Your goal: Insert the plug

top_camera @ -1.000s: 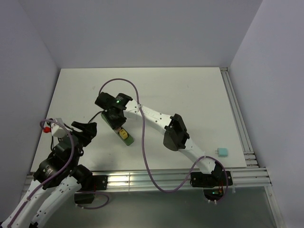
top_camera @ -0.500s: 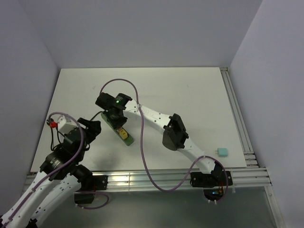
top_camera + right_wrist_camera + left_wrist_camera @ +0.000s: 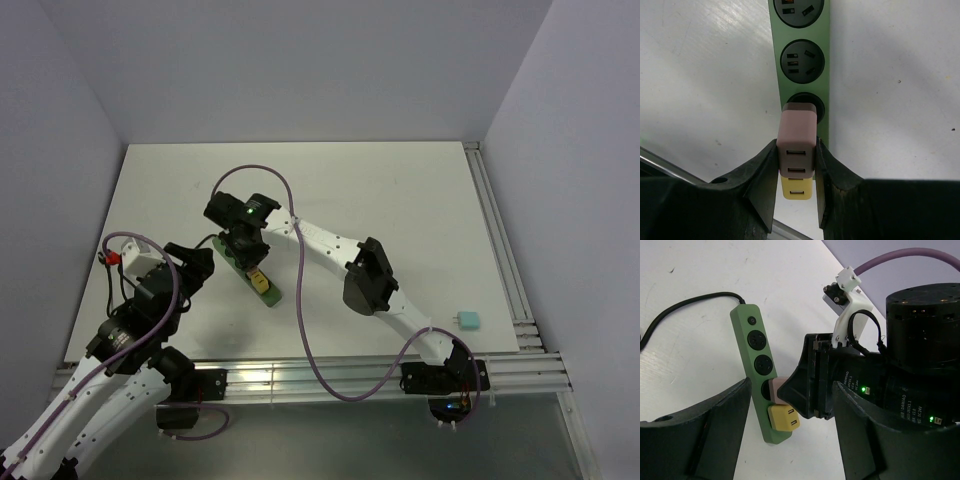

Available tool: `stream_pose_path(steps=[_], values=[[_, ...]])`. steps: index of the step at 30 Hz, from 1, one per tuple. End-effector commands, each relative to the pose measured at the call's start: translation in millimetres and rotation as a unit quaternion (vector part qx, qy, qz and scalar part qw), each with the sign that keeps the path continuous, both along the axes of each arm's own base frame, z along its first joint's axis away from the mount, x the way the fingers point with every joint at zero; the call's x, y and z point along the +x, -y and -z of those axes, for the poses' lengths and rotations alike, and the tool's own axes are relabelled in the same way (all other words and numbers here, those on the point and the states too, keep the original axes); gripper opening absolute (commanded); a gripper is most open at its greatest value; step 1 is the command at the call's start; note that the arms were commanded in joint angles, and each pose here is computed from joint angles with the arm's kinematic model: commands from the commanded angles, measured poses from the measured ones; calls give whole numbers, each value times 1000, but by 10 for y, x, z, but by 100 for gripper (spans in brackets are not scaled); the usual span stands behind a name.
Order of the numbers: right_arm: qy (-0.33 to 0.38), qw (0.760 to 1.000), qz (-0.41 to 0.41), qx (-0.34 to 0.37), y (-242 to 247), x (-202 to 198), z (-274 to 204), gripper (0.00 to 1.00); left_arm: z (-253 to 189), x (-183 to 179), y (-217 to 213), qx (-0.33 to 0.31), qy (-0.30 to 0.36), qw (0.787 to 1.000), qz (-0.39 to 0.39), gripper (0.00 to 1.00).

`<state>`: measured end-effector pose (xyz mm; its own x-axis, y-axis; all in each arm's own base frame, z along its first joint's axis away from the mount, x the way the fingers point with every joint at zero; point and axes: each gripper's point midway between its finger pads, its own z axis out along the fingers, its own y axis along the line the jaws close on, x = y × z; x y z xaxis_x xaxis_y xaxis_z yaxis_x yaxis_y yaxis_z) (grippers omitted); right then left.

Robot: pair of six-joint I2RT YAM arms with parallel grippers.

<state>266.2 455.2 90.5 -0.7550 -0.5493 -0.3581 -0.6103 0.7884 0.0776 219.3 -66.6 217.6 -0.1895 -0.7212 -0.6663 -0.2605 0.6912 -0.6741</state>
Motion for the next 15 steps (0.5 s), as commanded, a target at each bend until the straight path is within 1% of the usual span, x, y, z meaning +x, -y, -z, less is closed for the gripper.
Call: stream_pose_path(steps=[1,6,10,15], values=[[-18,1000,-14,-14,103,-58,30,0,-169,23,-42,-9,23,1000,-13,70],[-23,999,-15,-17,118,-80,37,0,-157,19,-42,-11,24,1000,-12,71],[-33,999,-16,1,68,-124,-39,0,-155,9,-52,-13,26,999,-13,70],[-45,999,-13,0,50,-163,10,0,-184,6,-58,-12,29,999,-13,71]])
